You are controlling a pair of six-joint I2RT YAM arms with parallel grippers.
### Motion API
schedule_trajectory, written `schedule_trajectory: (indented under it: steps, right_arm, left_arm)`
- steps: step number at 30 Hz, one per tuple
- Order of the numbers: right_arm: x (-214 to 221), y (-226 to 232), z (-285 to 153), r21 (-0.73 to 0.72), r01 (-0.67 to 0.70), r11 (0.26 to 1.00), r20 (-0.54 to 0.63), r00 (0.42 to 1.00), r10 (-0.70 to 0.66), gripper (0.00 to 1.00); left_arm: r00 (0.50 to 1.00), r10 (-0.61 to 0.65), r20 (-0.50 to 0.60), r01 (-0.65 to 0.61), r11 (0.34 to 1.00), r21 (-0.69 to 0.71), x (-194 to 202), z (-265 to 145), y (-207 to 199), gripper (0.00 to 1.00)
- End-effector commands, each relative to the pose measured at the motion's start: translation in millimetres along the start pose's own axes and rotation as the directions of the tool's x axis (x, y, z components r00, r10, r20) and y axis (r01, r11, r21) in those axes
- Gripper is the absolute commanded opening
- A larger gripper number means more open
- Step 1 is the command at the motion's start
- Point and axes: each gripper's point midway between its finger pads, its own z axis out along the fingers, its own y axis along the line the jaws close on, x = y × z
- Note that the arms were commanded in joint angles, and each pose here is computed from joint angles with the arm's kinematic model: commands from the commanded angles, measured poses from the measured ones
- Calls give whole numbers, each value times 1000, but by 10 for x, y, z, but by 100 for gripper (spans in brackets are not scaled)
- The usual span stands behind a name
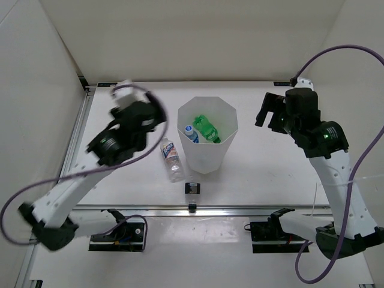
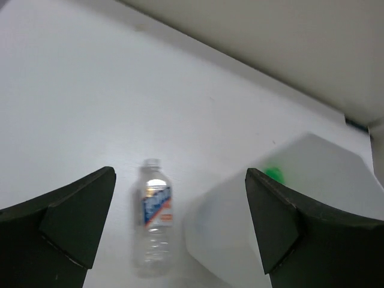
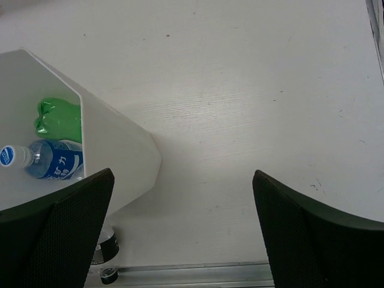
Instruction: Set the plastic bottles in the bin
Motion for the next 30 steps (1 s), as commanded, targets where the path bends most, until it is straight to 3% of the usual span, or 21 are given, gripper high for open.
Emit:
schedule_trajectory:
  steps: [1, 5, 7, 8, 11, 20, 30]
  right_arm:
    - [-11, -76, -109, 0, -8, 1000, 10, 1000, 8, 100]
    - [76, -67, -67, -13, 22, 1000, -19, 1000, -22, 100]
    - [158, -6, -21, -41, 14, 999, -55, 998, -16, 100]
    - [196, 6, -7, -49, 15, 999, -68, 998, -18, 100]
    - [295, 43, 110, -49, -5, 999, -109, 994, 0, 100]
    - [317, 75, 258, -40, 0, 999, -132, 991, -5, 100]
    - [406, 22, 307, -19, 17, 1000, -153, 988, -20, 100]
  left_arm:
    - [973, -231, 11, 230, 963, -140, 197, 20, 776, 100]
    - [963, -229, -145, 220, 973, -74, 883, 288, 863, 100]
    - [960, -200, -195, 199, 980, -22, 966, 479, 826, 100]
    - [939, -168, -300, 183, 983, 23, 1207, 588, 714, 100]
    - [905, -140, -401, 166, 986, 32, 1521, 870, 756, 100]
    - [806, -89, -585, 156, 985, 66, 2140, 1335, 821, 100]
    - [751, -49, -659, 151, 983, 100, 2421, 1480, 633, 100]
